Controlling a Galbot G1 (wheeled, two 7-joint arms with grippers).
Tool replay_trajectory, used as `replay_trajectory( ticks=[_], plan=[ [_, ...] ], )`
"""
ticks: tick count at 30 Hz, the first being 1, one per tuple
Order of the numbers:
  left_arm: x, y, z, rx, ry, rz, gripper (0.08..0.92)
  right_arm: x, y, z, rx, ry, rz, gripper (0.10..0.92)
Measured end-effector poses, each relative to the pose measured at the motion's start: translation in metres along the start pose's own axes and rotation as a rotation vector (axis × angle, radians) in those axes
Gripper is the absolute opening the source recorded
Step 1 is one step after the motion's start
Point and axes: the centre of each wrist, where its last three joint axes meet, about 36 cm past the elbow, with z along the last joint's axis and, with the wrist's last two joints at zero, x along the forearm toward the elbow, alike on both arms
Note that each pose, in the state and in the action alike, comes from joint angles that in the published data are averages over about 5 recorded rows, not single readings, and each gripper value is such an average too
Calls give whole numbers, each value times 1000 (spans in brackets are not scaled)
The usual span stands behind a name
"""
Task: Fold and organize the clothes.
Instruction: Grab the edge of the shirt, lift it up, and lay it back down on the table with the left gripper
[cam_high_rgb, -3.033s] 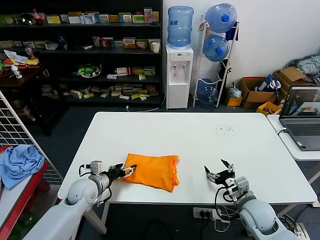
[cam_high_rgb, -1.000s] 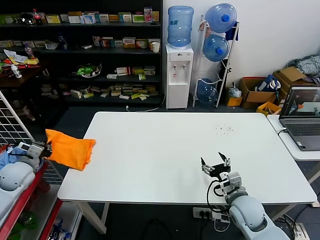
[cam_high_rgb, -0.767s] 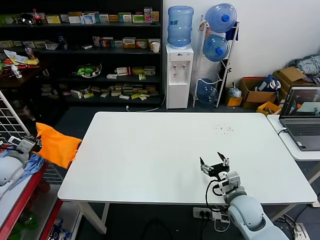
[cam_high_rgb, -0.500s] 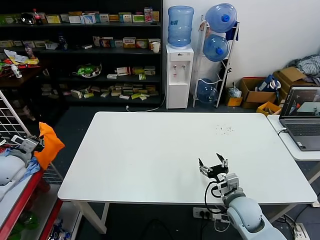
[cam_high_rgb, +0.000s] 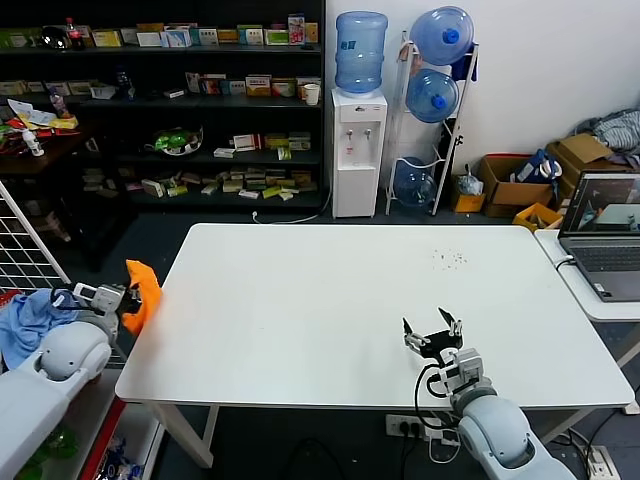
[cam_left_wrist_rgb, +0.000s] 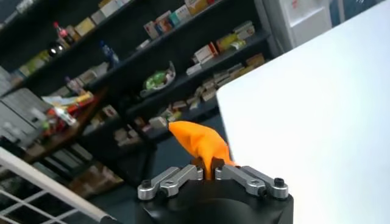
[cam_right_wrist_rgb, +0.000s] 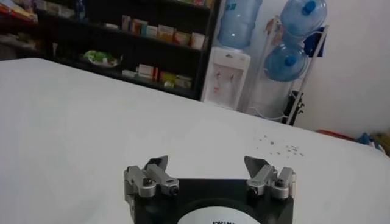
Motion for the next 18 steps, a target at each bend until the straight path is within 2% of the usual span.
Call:
replay_trajectory(
  ticks=[18],
  plan=[
    [39,-122,-37,356,-25,176,154,5,-10,5,40,-1,-16,823]
  ],
)
